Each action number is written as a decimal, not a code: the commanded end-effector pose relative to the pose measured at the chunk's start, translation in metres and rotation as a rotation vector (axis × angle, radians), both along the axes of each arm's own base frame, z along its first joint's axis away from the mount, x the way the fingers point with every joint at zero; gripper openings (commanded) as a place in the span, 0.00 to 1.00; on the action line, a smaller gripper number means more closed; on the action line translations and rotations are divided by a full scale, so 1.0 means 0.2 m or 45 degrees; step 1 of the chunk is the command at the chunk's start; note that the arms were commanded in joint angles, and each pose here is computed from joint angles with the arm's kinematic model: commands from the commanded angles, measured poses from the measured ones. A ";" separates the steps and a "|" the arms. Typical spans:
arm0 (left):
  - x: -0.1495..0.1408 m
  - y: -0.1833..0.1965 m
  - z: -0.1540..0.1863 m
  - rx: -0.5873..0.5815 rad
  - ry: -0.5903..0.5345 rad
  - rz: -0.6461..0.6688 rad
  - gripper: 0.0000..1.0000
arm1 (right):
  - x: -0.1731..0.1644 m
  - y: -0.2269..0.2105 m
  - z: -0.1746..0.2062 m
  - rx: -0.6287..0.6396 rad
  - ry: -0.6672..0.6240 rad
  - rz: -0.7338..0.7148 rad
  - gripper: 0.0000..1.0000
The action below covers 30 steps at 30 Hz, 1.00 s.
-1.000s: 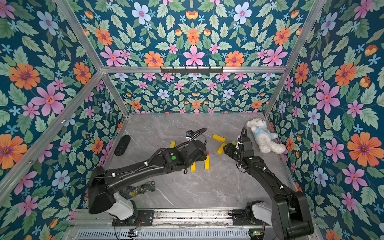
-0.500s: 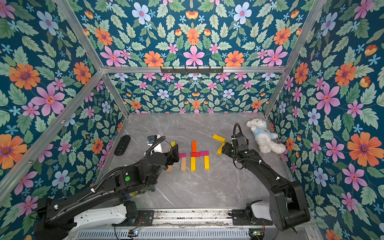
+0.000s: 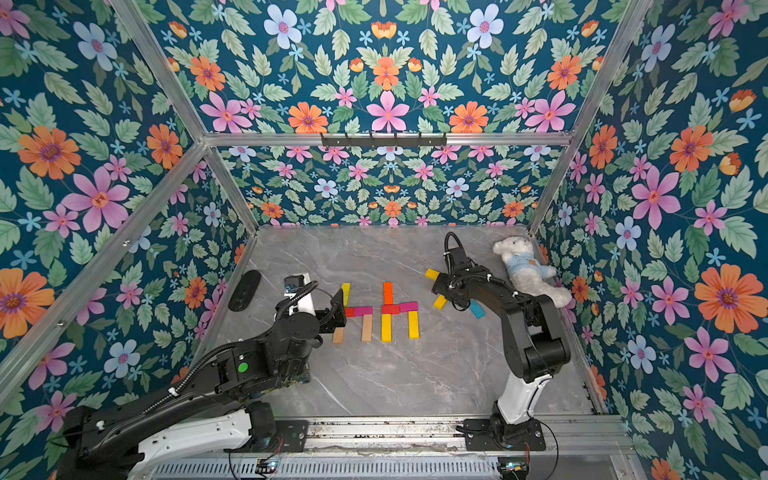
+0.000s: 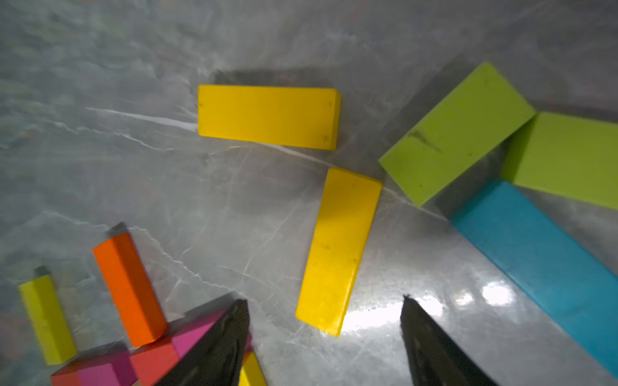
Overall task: Assemble the letter h with building blocks
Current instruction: Adjust the building block at the center of the board.
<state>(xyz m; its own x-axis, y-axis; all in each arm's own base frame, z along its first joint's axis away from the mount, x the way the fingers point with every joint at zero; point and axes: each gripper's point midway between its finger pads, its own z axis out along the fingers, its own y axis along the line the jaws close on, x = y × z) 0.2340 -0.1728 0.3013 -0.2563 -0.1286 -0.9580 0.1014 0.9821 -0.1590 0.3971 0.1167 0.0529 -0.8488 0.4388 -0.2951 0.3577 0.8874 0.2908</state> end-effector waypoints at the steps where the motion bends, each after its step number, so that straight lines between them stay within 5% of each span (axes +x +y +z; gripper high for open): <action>1: 0.00 0.02 0.03 0.005 -0.039 0.015 0.99 | -0.05 -0.04 -0.09 -0.083 0.107 0.001 0.73; 10: -0.02 0.06 0.04 -0.022 -0.051 0.001 0.99 | -0.02 -0.01 -0.17 -0.202 0.151 0.074 0.61; 21: -0.03 0.07 0.02 -0.031 -0.038 0.000 0.99 | 0.02 0.02 -0.12 -0.281 0.122 0.403 0.20; 30: -0.03 0.07 0.01 -0.028 -0.037 0.001 0.99 | 0.07 0.08 -0.10 -0.287 0.103 0.543 0.16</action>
